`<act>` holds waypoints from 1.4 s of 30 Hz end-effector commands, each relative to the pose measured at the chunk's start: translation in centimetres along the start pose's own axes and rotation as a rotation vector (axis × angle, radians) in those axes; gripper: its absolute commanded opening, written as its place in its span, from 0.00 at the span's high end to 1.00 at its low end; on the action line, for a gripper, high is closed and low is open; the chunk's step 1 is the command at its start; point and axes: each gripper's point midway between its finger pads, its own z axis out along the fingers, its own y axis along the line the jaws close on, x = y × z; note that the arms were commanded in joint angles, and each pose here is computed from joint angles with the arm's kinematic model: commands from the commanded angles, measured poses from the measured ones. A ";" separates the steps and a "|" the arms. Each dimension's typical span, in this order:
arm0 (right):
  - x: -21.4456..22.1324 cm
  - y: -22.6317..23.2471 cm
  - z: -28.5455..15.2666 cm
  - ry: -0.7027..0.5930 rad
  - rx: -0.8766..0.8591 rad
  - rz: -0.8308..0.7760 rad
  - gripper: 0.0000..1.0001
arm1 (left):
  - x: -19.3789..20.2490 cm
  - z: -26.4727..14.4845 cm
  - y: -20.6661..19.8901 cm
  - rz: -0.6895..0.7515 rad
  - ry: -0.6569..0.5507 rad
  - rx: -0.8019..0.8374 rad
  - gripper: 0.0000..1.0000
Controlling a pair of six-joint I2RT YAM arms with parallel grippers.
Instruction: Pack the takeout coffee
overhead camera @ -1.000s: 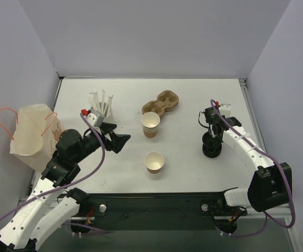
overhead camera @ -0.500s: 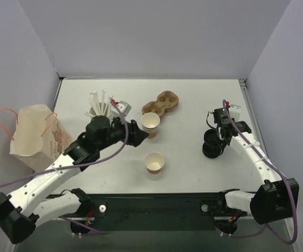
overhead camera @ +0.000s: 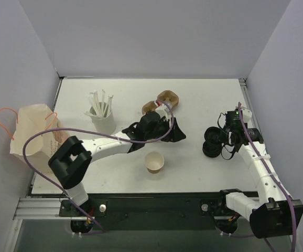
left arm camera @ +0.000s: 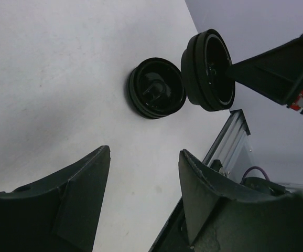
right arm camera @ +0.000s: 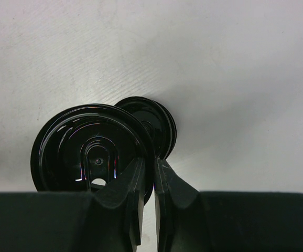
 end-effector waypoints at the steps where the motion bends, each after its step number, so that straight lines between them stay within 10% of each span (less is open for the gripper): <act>1: 1.1 -0.3 -0.5 0.034 -0.023 0.027 0.88 | -2.7 3.1 -6.2 -0.144 -0.044 0.264 0.37; 42: 2.1 -1.3 -0.3 0.060 -0.034 0.063 0.89 | 2.8 10.5 -5.0 -0.184 0.053 0.259 0.37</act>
